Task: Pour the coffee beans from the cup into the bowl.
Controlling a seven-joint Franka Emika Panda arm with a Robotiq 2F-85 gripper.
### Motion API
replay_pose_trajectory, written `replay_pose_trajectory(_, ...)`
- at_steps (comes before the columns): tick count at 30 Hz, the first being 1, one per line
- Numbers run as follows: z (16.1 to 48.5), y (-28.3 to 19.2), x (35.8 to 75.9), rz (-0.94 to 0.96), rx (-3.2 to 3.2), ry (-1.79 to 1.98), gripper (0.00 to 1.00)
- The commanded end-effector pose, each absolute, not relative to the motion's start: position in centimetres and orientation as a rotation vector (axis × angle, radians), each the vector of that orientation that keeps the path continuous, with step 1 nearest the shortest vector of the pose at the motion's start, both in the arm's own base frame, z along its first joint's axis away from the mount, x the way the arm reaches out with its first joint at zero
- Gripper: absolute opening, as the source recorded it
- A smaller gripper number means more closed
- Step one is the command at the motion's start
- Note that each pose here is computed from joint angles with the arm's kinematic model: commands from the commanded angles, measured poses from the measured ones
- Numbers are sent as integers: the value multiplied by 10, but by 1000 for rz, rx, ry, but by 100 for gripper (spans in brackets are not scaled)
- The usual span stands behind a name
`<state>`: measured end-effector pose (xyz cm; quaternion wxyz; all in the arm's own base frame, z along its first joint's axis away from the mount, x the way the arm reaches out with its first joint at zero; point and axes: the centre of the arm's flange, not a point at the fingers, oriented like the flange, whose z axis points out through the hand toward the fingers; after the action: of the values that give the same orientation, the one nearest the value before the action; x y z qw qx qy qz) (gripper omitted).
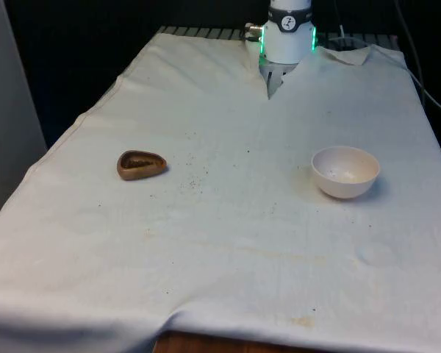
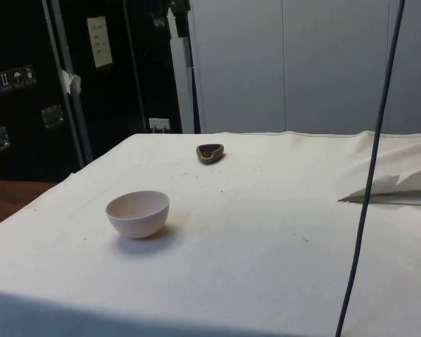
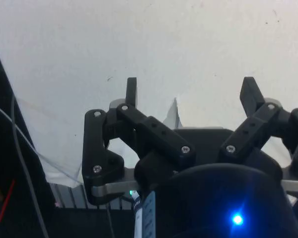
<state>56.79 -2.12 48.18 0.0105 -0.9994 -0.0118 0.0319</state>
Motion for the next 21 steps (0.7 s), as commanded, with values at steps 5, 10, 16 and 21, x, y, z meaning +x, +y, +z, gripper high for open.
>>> replay_pose_trajectory(5,479,-43,567,77,-3120,-60,100)
replay_pose_trajectory(10,476,-53,567,83,-3118,-77,100)
replay_pose_trajectory(16,473,-76,563,46,-3120,-107,100)
replay_pose_trajectory(21,467,-92,562,27,-3123,-124,100)
